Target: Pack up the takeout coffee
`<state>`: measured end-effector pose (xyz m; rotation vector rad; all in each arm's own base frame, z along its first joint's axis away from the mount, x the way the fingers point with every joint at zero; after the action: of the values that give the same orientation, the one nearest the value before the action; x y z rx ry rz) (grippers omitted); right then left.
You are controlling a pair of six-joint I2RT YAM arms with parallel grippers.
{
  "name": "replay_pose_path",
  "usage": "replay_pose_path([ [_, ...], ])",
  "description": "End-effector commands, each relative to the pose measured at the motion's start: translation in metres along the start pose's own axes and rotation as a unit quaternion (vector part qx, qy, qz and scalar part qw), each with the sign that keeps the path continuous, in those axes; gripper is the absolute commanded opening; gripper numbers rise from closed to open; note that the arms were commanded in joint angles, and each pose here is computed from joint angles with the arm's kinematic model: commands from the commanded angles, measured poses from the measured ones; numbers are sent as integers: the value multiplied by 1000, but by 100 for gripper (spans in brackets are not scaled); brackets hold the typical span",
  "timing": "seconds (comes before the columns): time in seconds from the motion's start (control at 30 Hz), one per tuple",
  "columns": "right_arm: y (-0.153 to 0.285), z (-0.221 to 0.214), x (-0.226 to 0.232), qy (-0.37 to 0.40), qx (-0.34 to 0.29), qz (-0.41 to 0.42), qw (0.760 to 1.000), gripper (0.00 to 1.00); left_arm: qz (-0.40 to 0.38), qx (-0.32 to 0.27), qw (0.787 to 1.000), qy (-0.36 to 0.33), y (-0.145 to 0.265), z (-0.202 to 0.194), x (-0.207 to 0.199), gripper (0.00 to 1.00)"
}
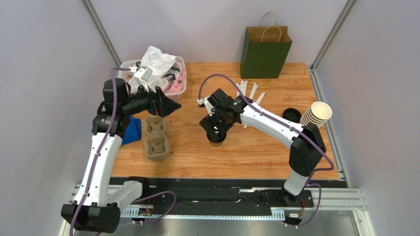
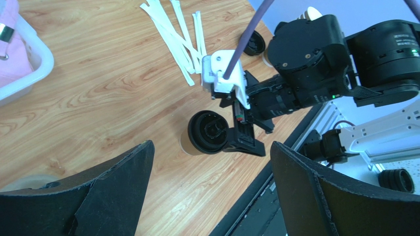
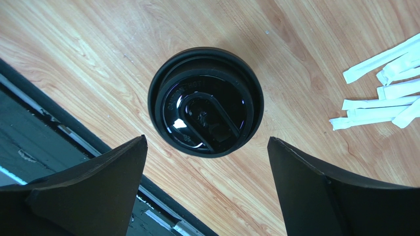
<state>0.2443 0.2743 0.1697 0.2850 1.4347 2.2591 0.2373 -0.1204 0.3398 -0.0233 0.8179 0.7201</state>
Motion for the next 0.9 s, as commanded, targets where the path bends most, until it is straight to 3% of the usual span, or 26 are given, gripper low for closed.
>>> replay_pose_path([
  [0.0, 3, 18, -8, 3, -19, -25, 1000, 99, -25, -13, 1000, -7, 3, 4, -9, 96],
  [0.3, -12, 18, 1, 1, -5, 4, 1000, 96, -26, -20, 999, -4, 3, 3, -7, 96],
  [0.67, -20, 21, 2, 5, -1, 14, 1000, 73, -11, -29, 1000, 7, 2, 8, 0, 95],
  [0.87, -20, 37, -8, 15, -18, -8, 1000, 66, 17, -52, 995, 87, 8, 20, 30, 93],
])
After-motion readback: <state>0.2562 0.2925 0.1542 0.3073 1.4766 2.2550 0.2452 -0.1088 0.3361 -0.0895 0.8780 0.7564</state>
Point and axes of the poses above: each gripper's point midway between its finger pads, its own y axis back along the fingers, its own x axis along the line the jaws close on, z = x × y, the point moved 4 cm from there along y, back along the fingers, and after that the axes turned 15 degrees about y, right-handed, at the moved point
